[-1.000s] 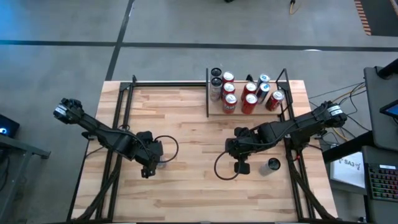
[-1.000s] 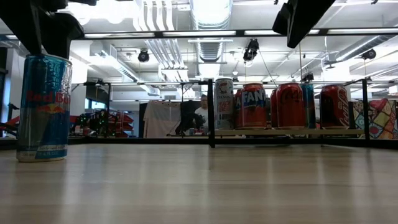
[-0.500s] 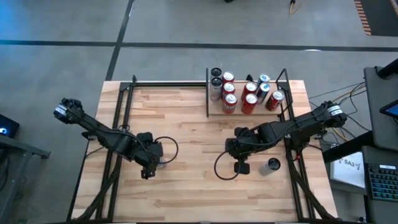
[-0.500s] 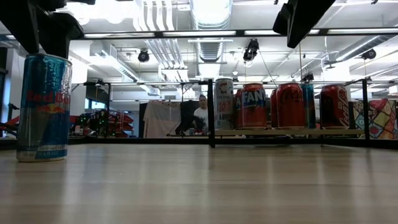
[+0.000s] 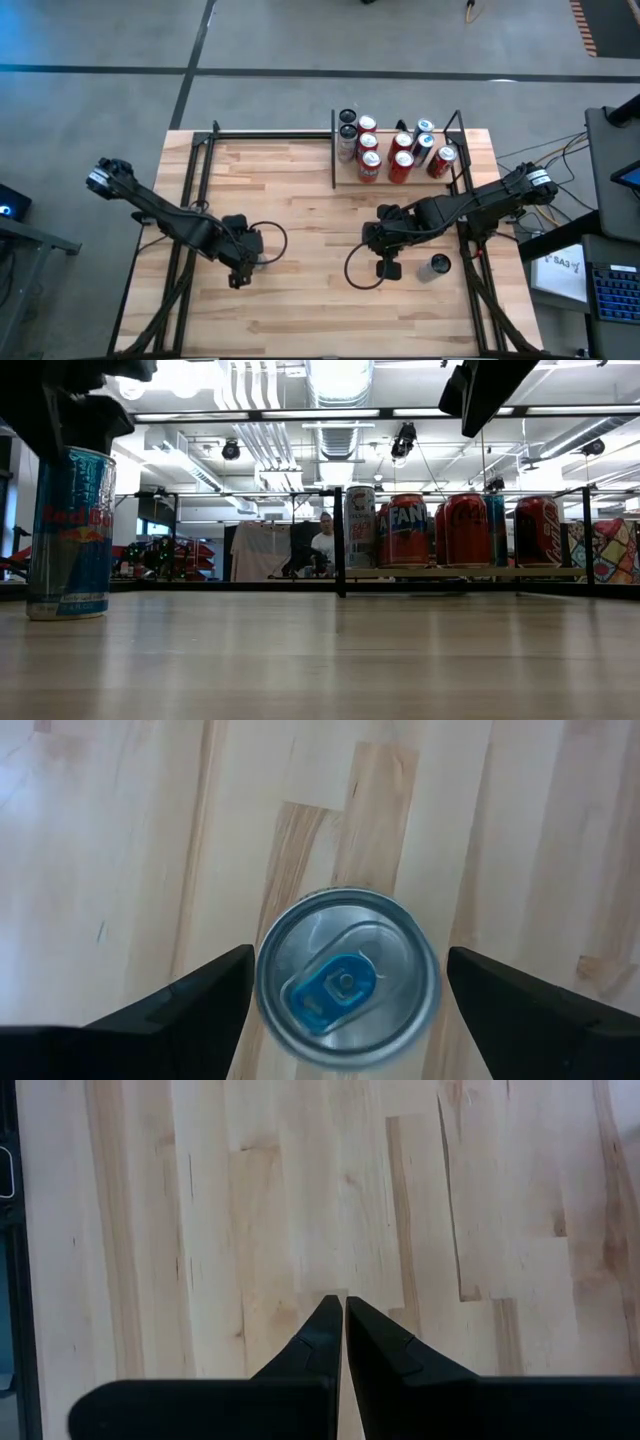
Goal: Place canned beverage on shelf
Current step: Put the blue soda can on the shelf aligned with the other blue soda cans
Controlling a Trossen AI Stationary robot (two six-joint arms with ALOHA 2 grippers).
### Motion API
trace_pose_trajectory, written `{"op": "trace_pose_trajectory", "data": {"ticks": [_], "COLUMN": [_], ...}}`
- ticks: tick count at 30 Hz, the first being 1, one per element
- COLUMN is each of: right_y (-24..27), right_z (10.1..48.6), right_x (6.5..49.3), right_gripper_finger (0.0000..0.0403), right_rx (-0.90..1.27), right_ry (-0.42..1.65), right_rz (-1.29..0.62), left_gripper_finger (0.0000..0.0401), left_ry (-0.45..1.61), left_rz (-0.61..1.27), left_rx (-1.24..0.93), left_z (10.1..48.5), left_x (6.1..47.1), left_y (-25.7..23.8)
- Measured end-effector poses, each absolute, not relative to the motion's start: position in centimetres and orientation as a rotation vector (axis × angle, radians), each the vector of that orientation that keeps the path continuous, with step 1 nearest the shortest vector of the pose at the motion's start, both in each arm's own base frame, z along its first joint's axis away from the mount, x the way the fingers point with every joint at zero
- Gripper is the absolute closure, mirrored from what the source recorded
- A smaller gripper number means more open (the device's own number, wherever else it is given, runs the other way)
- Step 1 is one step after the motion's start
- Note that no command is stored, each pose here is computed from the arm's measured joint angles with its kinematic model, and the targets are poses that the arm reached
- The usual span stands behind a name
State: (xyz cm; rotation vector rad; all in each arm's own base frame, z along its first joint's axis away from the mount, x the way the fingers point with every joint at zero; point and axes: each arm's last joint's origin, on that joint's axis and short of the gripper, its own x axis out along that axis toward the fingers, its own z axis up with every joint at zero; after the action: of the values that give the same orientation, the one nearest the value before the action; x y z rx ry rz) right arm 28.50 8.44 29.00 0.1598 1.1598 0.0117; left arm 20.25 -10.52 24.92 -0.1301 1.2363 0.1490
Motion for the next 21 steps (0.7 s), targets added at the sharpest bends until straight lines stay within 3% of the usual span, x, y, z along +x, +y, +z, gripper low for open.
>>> {"op": "trace_pose_trajectory", "data": {"ticks": [10, 21], "right_y": [8.46, 8.84], "right_z": [29.02, 29.09], "right_x": [28.55, 28.59], "right_gripper_finger": [0.0394, 0.0394], "right_rx": [0.170, 0.164], "right_ry": [1.154, 1.138], "right_rz": [0.007, 0.021], "left_gripper_finger": [0.0092, 0.0178], "left_ry": [1.233, 1.218], "left_rz": [0.158, 0.176], "left_rx": [-0.125, -0.115], "left_z": [23.87, 23.89], "left_x": [20.18, 20.21], "left_y": [-10.42, -10.36]}}
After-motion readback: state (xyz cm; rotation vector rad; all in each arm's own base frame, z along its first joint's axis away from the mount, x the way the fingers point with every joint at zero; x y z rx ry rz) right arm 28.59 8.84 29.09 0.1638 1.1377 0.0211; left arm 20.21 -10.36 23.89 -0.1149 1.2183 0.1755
